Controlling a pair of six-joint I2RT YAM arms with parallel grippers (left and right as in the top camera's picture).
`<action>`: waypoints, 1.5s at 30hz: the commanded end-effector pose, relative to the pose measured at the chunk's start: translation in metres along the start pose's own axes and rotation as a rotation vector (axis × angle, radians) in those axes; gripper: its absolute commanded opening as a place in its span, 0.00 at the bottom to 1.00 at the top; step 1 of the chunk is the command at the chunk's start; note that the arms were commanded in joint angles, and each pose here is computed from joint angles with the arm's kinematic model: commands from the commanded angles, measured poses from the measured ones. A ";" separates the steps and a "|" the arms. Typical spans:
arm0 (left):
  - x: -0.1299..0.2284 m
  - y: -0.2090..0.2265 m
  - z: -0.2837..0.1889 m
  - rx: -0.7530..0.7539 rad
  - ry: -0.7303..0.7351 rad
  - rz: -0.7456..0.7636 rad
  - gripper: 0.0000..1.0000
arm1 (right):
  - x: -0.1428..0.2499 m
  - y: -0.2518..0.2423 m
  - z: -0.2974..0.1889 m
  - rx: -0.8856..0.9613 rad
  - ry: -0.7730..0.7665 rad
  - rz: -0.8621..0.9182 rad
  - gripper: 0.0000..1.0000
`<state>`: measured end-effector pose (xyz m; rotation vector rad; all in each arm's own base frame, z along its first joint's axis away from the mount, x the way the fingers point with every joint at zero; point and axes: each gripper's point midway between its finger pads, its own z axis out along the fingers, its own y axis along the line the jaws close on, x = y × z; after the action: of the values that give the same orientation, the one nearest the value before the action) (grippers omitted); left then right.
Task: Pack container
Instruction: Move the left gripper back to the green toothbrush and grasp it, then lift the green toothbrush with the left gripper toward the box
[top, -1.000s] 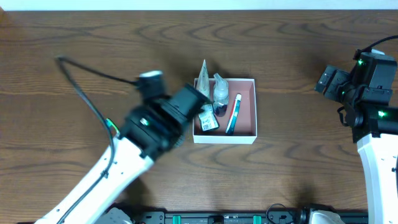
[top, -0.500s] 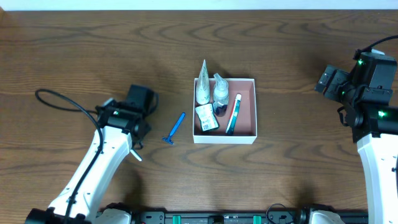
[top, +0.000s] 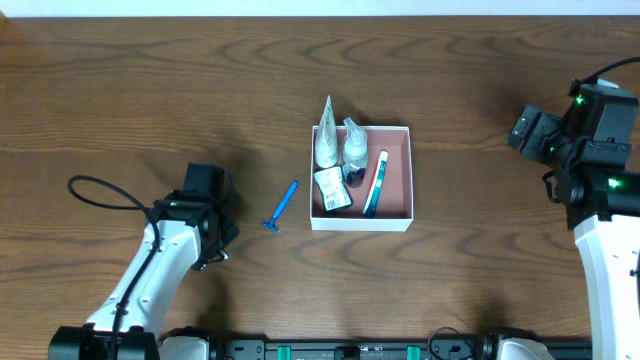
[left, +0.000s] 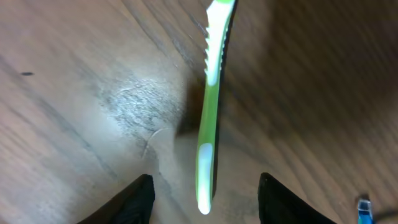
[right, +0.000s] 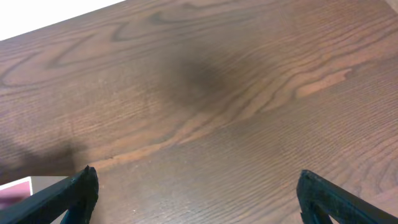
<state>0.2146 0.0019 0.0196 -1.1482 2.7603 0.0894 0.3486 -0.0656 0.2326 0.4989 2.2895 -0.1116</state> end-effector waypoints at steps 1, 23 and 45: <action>0.011 0.005 0.008 0.002 0.043 0.020 0.54 | -0.004 -0.003 -0.002 0.008 -0.011 0.018 0.99; -0.015 0.003 0.027 0.053 -0.030 -0.051 0.50 | -0.004 -0.003 -0.002 0.008 -0.011 0.018 0.99; -0.012 0.003 0.066 -0.006 0.043 -0.023 0.06 | -0.004 -0.003 -0.002 0.008 -0.011 0.017 0.99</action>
<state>0.2692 0.0330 -0.0084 -1.1445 2.6072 0.0810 0.3486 -0.0656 0.2326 0.4989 2.2895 -0.1116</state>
